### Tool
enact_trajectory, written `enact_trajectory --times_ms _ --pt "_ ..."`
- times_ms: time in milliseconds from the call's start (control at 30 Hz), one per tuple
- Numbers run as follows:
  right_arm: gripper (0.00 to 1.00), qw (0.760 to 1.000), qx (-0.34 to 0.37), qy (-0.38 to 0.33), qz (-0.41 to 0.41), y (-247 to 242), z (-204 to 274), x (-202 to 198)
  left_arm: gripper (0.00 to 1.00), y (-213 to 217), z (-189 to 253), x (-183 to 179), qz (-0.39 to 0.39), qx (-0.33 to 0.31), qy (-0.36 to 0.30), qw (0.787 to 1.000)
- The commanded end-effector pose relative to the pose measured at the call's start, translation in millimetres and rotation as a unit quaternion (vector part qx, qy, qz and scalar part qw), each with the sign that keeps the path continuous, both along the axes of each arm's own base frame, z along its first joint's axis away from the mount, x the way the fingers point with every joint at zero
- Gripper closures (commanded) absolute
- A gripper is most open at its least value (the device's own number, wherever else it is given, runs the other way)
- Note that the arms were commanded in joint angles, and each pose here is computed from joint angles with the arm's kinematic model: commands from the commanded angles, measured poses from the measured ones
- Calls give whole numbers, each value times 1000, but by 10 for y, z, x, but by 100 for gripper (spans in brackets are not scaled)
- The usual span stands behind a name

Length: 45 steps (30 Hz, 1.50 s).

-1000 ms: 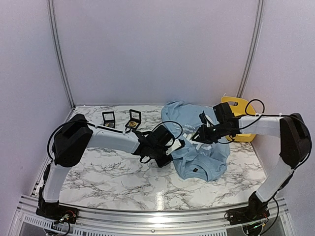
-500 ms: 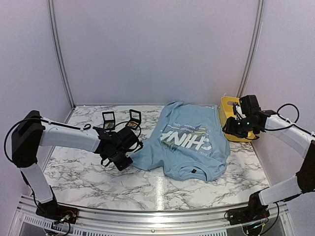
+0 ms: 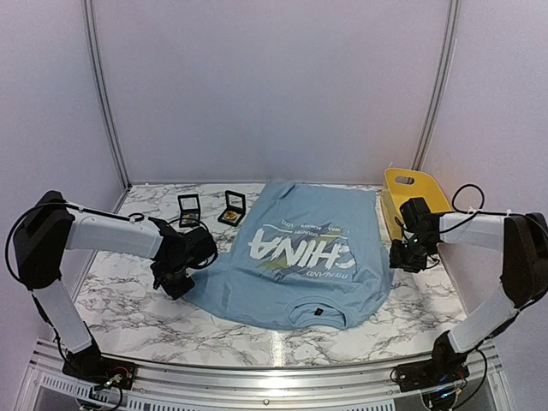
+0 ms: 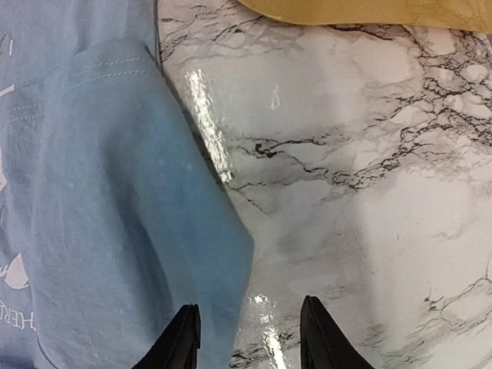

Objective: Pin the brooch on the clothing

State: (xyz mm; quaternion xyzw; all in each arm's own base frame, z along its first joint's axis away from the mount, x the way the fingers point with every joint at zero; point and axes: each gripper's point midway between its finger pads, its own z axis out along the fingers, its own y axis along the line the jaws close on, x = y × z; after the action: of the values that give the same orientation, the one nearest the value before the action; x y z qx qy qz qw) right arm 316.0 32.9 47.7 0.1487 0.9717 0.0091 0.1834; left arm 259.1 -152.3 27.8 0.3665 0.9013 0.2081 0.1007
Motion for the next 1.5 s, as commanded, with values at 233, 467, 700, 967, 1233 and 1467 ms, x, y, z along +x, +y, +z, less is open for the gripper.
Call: enact_trajectory --times_ms 233,467,700,967,1233,1467 --pt "68 999 -40 -31 -3 -113 210 179 17 -699 912 170 -74 -137 -73 985" --pt "65 999 -6 -24 40 128 -21 350 27 -1582 1066 -64 -169 -335 -44 926" --pt "82 999 24 22 41 232 -315 209 21 -1836 529 -449 -214 -330 35 919" --pt "100 999 21 13 -41 60 46 -139 1 -2007 -2 -739 -315 -260 51 911" --pt "100 992 51 2 -114 -66 667 -860 14 -2029 -218 -558 -314 -224 24 922" --pt "100 988 57 93 -107 -29 632 -1319 54 -1956 -281 -751 -328 -243 50 912"
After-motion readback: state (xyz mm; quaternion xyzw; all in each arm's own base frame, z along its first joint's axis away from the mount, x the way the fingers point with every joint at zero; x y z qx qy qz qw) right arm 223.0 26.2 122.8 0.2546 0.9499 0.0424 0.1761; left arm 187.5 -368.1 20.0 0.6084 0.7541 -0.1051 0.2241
